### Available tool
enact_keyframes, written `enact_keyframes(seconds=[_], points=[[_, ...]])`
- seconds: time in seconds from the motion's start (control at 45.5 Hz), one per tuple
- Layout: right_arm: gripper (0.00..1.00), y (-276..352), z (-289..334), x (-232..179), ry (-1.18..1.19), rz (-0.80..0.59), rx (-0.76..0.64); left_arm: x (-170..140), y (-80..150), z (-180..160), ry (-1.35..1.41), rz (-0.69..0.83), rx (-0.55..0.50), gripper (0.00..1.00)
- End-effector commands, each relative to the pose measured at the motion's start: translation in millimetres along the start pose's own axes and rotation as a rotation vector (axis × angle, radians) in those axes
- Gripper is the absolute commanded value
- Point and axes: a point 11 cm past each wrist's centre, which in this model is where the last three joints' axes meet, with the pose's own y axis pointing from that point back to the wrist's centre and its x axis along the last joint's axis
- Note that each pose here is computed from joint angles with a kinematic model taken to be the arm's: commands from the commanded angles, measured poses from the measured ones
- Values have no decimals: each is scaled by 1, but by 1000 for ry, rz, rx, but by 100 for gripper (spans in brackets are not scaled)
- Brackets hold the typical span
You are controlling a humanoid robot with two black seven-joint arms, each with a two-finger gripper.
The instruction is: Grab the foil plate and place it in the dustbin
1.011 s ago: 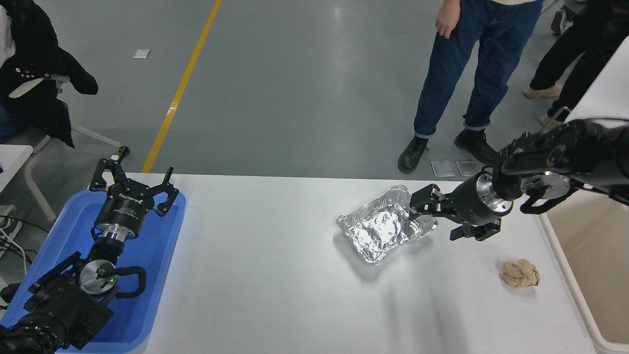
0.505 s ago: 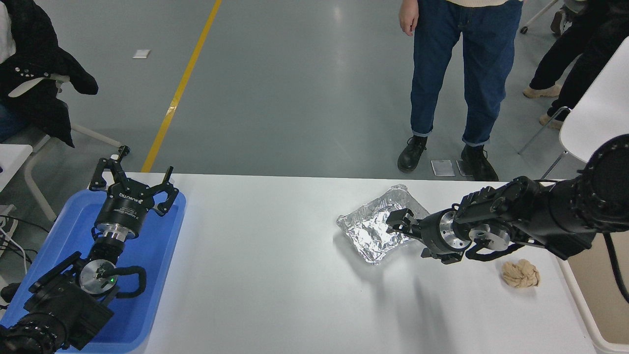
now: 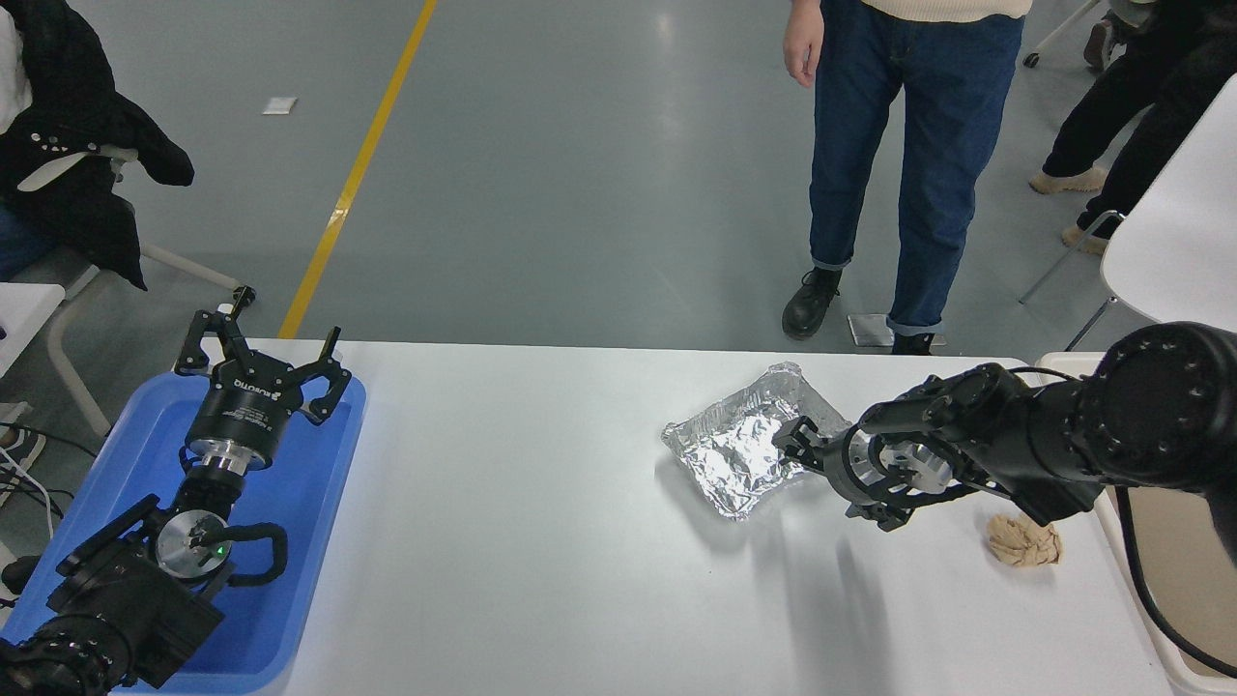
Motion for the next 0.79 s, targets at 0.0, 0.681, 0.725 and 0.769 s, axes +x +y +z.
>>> enact_keyframes(seconds=[0.0, 0.681, 0.725, 0.769], points=[[100, -8, -16, -7, -56, -3, 35, 0, 0, 0, 0, 0, 0, 100], [95, -27, -2, 8, -21, 153, 44, 0, 0, 0, 0, 0, 0, 100], [94, -28, 0, 7, -29, 152, 44, 0, 0, 0, 0, 0, 0, 100], [94, -30, 3, 6, -33, 149, 39, 0, 0, 0, 0, 0, 0, 100]])
